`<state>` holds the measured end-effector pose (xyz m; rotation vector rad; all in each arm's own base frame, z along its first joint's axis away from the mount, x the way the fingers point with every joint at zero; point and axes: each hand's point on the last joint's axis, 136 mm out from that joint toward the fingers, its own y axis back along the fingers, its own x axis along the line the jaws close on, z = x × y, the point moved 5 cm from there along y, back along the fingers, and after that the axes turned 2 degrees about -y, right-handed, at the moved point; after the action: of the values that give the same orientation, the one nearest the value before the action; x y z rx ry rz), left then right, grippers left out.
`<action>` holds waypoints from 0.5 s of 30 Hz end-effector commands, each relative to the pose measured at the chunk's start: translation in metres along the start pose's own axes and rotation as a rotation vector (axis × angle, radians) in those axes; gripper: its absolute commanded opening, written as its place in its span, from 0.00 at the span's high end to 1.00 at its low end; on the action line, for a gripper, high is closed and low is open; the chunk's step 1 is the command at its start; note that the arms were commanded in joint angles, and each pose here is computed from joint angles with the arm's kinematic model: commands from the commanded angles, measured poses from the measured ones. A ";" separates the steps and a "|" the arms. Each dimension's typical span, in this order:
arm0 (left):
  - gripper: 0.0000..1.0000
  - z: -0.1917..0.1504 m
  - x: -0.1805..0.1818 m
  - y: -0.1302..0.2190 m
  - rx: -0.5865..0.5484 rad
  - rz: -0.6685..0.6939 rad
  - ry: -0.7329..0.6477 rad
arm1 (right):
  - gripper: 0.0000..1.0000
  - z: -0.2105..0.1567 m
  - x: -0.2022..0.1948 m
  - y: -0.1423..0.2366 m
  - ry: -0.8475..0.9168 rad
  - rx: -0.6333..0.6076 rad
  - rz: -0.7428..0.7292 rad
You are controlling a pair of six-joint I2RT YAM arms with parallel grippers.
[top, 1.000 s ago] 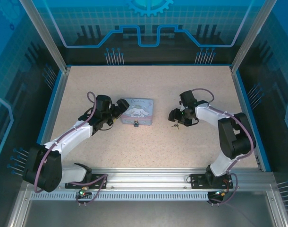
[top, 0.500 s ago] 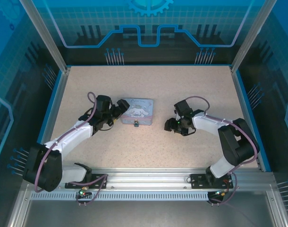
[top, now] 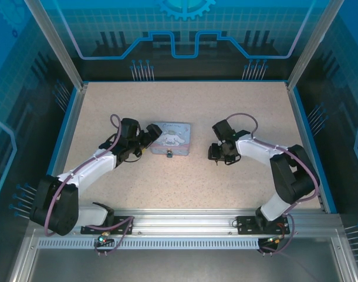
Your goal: Unlock the padlock with the key
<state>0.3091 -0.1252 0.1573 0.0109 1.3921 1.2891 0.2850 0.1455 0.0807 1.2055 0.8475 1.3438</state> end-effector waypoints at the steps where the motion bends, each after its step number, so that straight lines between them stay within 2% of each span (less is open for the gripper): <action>1: 0.01 0.002 -0.012 0.008 0.011 -0.021 -0.024 | 0.53 -0.005 0.002 -0.007 0.050 0.037 -0.043; 3: 0.01 0.002 -0.013 0.008 0.011 -0.022 -0.023 | 0.54 -0.006 0.005 -0.010 0.064 0.046 -0.047; 6: 0.01 0.002 -0.013 0.009 0.008 -0.025 -0.018 | 0.60 -0.010 0.005 -0.015 0.079 0.057 -0.066; 11: 0.01 0.002 -0.013 0.010 0.010 -0.028 -0.015 | 0.63 -0.015 0.003 -0.023 0.087 0.067 -0.090; 15: 0.01 0.002 -0.012 0.010 0.008 -0.023 -0.015 | 0.71 -0.016 0.002 -0.027 0.095 0.072 -0.099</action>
<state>0.3090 -0.1251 0.1589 0.0173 1.3952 1.2914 0.2805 0.1512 0.0622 1.1452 0.9687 1.3213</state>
